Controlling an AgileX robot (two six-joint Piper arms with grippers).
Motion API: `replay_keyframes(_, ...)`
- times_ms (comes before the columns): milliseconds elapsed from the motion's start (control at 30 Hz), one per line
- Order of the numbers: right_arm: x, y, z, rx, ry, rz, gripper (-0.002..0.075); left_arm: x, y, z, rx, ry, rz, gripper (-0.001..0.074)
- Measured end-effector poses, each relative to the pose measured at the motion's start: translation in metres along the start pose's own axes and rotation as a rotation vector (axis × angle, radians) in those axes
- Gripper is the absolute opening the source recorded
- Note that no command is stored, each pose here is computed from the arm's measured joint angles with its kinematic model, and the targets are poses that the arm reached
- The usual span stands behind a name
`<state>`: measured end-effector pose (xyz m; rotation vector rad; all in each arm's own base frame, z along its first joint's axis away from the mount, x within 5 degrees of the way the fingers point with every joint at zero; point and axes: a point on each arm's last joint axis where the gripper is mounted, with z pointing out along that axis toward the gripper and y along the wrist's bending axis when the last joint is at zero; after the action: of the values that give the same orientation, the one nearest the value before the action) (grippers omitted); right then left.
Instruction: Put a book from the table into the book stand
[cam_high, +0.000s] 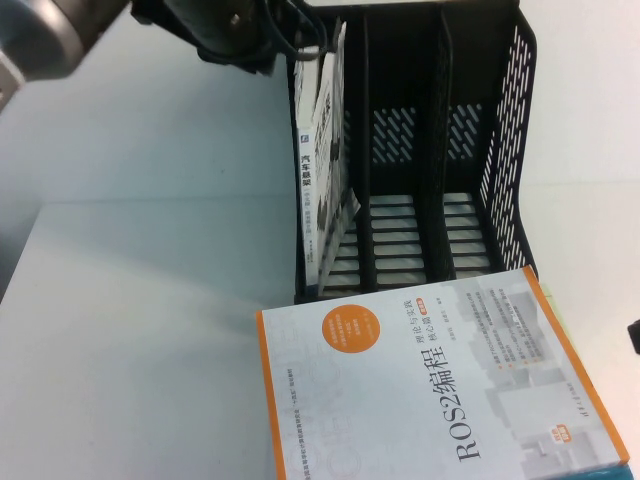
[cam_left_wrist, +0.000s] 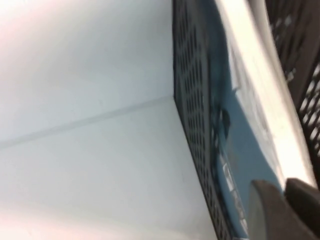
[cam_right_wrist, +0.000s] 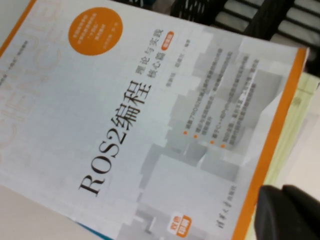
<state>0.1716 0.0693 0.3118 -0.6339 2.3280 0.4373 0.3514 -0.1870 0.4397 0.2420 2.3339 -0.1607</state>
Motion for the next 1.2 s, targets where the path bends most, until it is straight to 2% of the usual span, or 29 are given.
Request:
replay_keyframes(200, -0.005, 0.005, -0.029, 0.068, -0.09, -0.081, -0.0003, -0.006, 0.015, -0.08, 0.039, -0.182, 0.012, 0.0003)
replay_keyframes(300, 0.004, 0.012, -0.047, 0.107, -0.143, -0.122, -0.0003, 0.009, 0.023, -0.115, 0.074, -0.251, 0.009, 0.0001)
replay_keyframes(367, 0.016, 0.015, -0.058, 0.141, -0.172, -0.13, -0.0003, 0.031, 0.028, -0.123, 0.104, -0.273, 0.009, 0.0001)
replay_keyframes(667, 0.081, 0.033, -0.094, 0.256, -0.455, -0.1, -0.0003, 0.175, 0.047, -0.098, 0.29, -0.39, -0.101, -0.0001)
replay_keyframes(767, 0.098, 0.035, -0.09, 0.258, -0.477, -0.096, -0.0003, 0.208, 0.053, -0.095, 0.308, -0.391, -0.127, -0.0001)
replay_keyframes(967, 0.116, 0.033, -0.075, 0.246, -0.429, -0.082, -0.0003, 0.242, 0.057, -0.077, 0.302, -0.296, -0.16, -0.0001)
replay_keyframes(1200, 0.121, 0.034, -0.071, 0.227, -0.369, -0.073, -0.0003, 0.248, 0.058, -0.073, 0.286, -0.269, -0.139, -0.0001)
